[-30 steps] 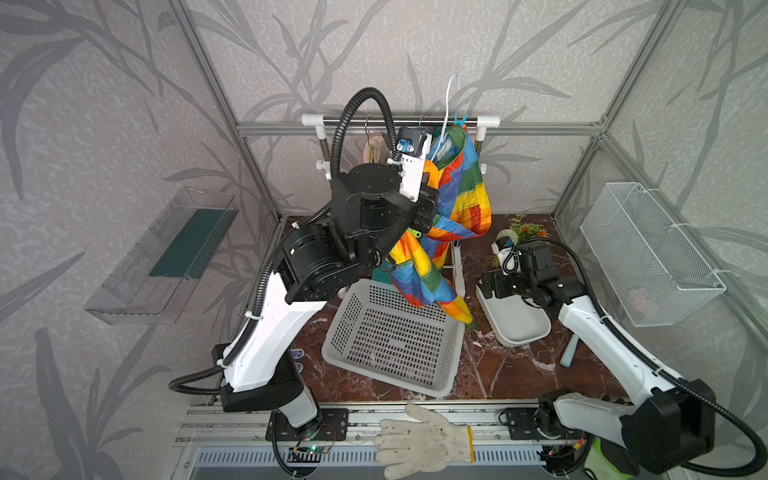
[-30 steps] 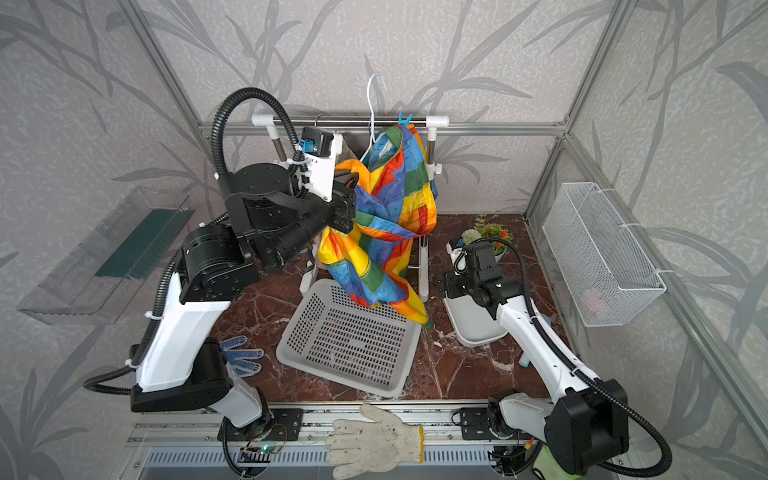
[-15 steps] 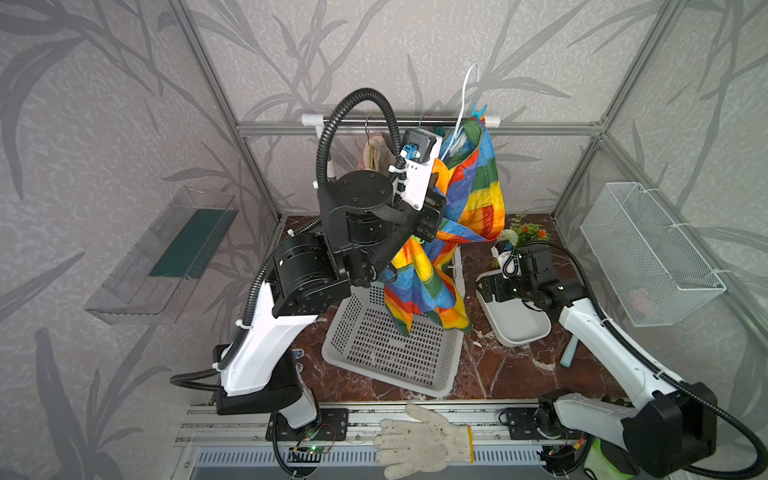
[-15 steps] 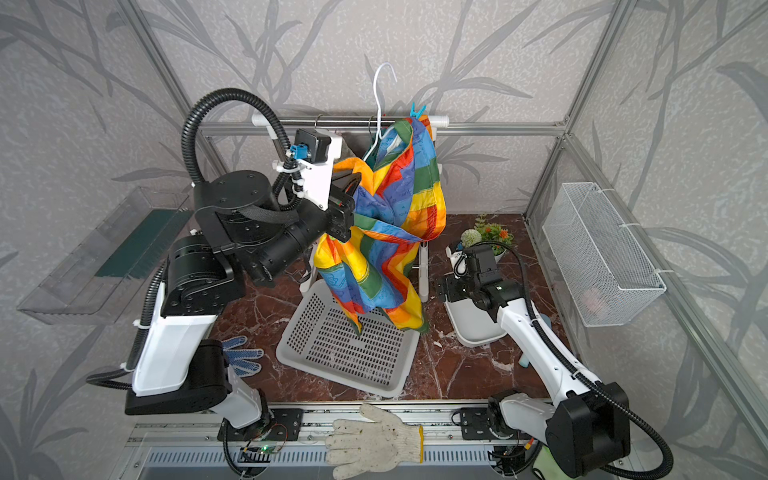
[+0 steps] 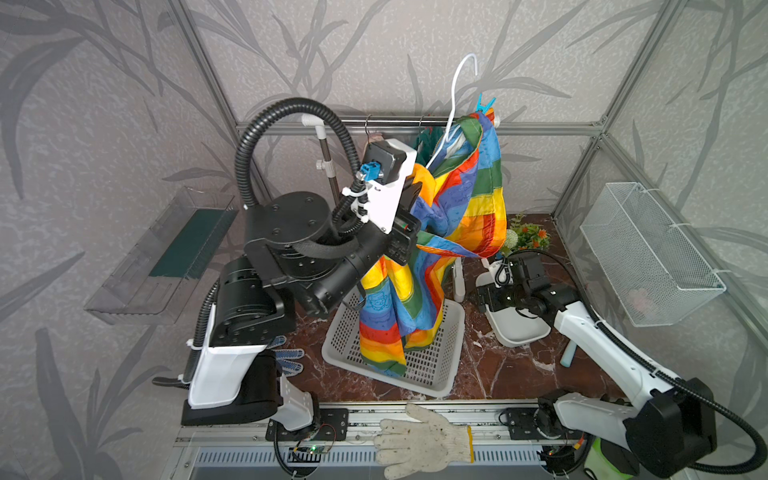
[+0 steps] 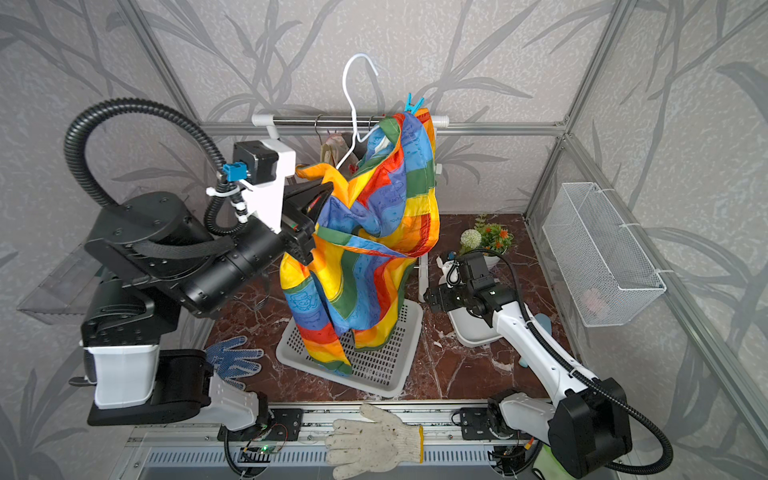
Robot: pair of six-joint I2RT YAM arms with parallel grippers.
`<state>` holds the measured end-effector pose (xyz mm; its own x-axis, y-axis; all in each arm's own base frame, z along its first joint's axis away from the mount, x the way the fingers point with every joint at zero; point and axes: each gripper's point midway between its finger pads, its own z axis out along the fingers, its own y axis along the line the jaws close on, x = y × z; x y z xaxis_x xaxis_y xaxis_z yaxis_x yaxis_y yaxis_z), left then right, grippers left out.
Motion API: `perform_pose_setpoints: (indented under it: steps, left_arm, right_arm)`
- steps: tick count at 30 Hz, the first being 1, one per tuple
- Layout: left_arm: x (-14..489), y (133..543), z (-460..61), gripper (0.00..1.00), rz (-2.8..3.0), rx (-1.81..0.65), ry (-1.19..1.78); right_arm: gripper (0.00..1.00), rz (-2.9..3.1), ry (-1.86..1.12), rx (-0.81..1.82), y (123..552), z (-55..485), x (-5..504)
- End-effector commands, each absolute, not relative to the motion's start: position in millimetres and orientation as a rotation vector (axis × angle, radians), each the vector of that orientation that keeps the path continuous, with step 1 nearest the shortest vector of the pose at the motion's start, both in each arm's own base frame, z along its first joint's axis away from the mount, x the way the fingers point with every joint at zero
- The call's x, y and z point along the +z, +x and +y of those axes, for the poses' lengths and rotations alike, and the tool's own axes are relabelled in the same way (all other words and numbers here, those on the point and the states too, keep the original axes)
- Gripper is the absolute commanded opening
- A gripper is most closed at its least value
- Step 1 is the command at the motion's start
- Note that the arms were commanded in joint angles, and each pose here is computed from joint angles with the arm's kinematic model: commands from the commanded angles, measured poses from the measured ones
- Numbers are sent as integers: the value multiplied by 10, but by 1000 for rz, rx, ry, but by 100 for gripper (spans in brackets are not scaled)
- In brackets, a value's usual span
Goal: Remove the clothespins securing jackets to the hanger
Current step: Move the basket to the center of the board.
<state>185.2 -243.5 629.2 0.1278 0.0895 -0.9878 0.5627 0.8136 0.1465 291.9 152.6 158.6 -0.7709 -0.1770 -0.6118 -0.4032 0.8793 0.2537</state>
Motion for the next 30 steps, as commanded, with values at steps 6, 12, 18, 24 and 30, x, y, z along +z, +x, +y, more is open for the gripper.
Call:
perform_pose_setpoints:
  steps: [6,12,18,24,30]
  left_arm:
    - [6221,1610,-2181,0,1292,-424,635]
    - [5965,1536,-2098,0,1252,-398,694]
    - [5808,1562,-1900,0,1249,-362,641]
    - [5649,1617,-1742,0,1280,-308,605]
    - [5608,1640,-1659,0,1294,-297,582]
  right_arm:
    - [93,2568,-452,615,2651,1780,1342]
    - [90,2639,-467,620,2507,1863,1202]
    - [85,2692,-500,662,2356,1992,1147]
    - [59,2754,-509,635,2251,2007,1015]
    - [38,2808,-485,546,2277,1960,861]
